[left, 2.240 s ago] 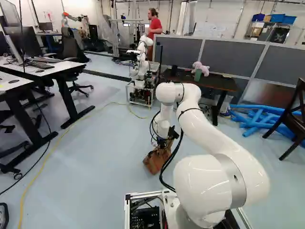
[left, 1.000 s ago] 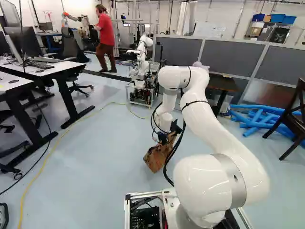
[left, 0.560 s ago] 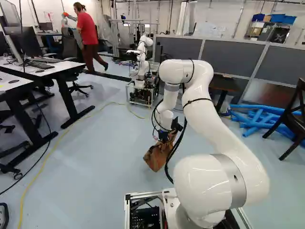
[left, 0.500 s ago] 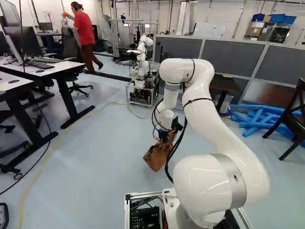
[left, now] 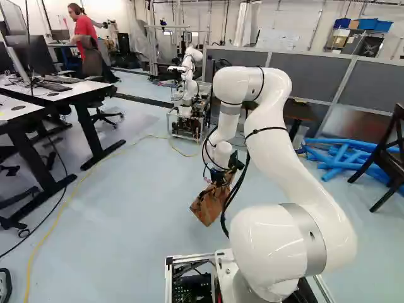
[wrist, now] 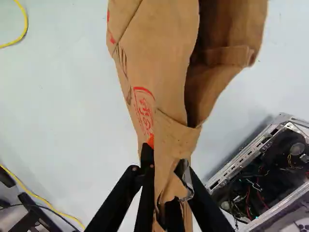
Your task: Pick up the bag on the ground and place it on the table
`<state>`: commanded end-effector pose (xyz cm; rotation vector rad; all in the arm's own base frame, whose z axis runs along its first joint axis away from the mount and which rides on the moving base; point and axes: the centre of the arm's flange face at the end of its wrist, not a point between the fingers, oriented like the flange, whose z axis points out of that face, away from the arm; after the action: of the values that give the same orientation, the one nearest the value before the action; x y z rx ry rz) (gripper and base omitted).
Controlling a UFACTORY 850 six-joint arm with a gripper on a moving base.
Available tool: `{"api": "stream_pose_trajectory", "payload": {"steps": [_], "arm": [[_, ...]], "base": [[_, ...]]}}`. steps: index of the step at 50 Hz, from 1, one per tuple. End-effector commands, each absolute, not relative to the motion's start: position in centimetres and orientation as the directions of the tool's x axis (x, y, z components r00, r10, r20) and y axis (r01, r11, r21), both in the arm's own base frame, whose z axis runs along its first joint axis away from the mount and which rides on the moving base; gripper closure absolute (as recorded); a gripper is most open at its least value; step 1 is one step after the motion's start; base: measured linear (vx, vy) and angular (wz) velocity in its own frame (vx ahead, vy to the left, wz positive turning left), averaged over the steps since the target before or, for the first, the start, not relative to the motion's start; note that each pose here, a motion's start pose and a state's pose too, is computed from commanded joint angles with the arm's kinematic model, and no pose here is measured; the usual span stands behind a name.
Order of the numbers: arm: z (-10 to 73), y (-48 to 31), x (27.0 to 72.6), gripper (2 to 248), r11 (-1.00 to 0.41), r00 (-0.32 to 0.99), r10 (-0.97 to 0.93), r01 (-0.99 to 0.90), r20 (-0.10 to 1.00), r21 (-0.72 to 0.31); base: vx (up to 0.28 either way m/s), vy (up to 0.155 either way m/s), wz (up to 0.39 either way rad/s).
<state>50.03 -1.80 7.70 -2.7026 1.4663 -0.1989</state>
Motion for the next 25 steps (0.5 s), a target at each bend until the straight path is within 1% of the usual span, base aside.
{"api": "stream_pose_trajectory", "payload": {"steps": [25], "arm": [[11.4, -1.1, 48.6, 229, -0.557, 0.549, -0.830, -0.820, 0.097, -0.132]], "base": [[0.000, 0.000, 0.000]]}}
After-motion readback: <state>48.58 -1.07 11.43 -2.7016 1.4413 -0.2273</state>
